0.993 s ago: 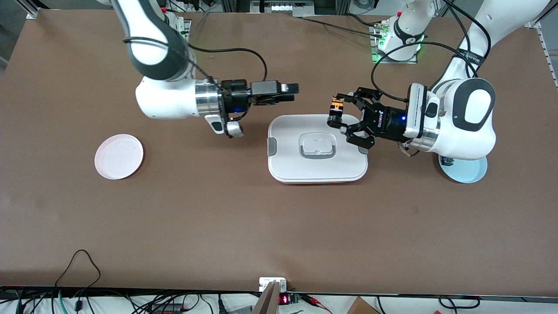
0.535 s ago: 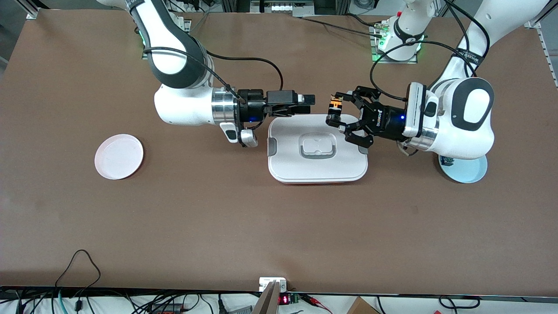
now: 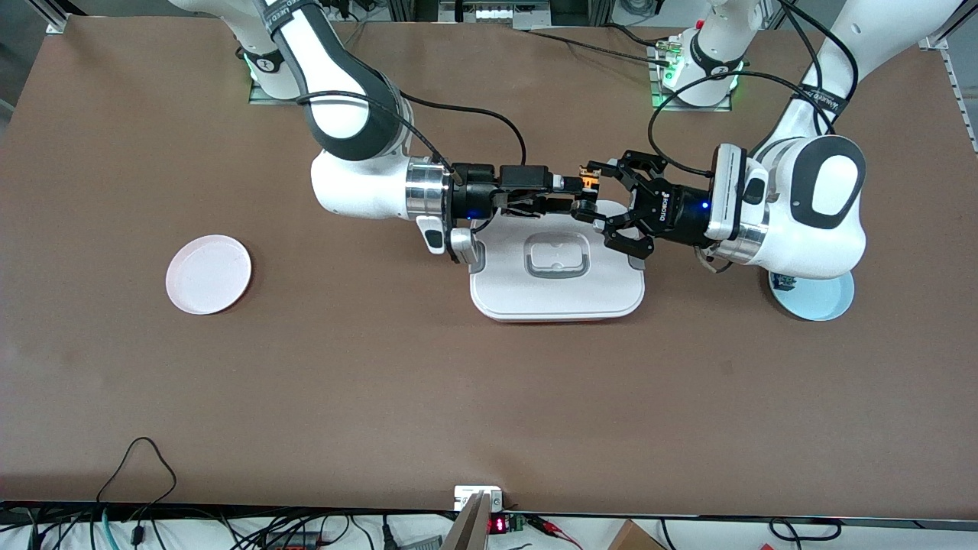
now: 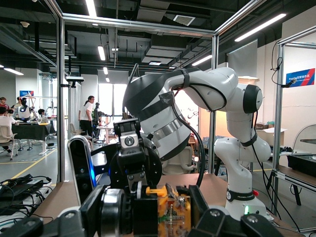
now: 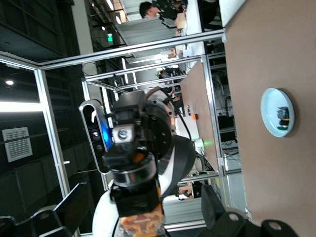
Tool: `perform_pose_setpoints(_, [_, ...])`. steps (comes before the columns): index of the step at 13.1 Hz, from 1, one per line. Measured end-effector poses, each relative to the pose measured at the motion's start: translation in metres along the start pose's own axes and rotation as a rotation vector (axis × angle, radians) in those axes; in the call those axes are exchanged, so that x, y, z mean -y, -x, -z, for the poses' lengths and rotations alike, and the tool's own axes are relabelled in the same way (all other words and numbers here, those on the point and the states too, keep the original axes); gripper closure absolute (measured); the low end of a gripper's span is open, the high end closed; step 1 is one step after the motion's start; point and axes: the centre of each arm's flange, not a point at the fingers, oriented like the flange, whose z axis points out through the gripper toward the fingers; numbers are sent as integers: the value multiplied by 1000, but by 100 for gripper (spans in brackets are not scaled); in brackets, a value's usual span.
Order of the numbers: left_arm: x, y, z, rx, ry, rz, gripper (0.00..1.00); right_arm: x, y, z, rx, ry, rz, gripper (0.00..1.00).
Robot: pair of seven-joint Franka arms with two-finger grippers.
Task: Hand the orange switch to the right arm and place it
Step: 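Close the right gripper on the orange switch beside the left gripper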
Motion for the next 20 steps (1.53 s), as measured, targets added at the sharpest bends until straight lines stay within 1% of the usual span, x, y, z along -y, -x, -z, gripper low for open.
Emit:
perform_pose_setpoints(2, [0, 0, 0, 0, 0, 0, 27, -1, 0, -1, -24, -3, 43, 0])
perform_pose_setpoints(4, [0, 0, 0, 0, -1, 0, 27, -4, 6, -7, -49, -9, 54, 0])
perform_pose_setpoints(8, [0, 0, 0, 1, -1, 0, 27, -6, 12, -14, -55, -10, 108, 0])
perform_pose_setpoints(13, [0, 0, 0, 1, -1, 0, 27, -6, 18, -20, -57, -6, 111, 0])
perform_pose_setpoints(14, [0, 0, 0, 1, -1, 0, 27, -6, 18, -20, -58, -6, 113, 5])
perform_pose_setpoints(15, [0, 0, 0, 1, -1, 0, 27, -5, 18, -20, -58, -7, 119, 7])
perform_pose_setpoints(16, [0, 0, 0, 1, -1, 0, 27, -3, 18, -20, -61, -10, 123, 15])
perform_pose_setpoints(17, [0, 0, 0, 1, -1, 0, 27, 1, 17, -19, -66, -16, 124, 32])
perform_pose_setpoints(19, [1, -2, 0, -7, -6, 0, 27, 4, 15, -17, -75, -18, 129, 56])
perform_pose_setpoints(20, [1, -2, 0, -10, -8, 2, 27, 5, 15, -17, -75, -18, 139, 58])
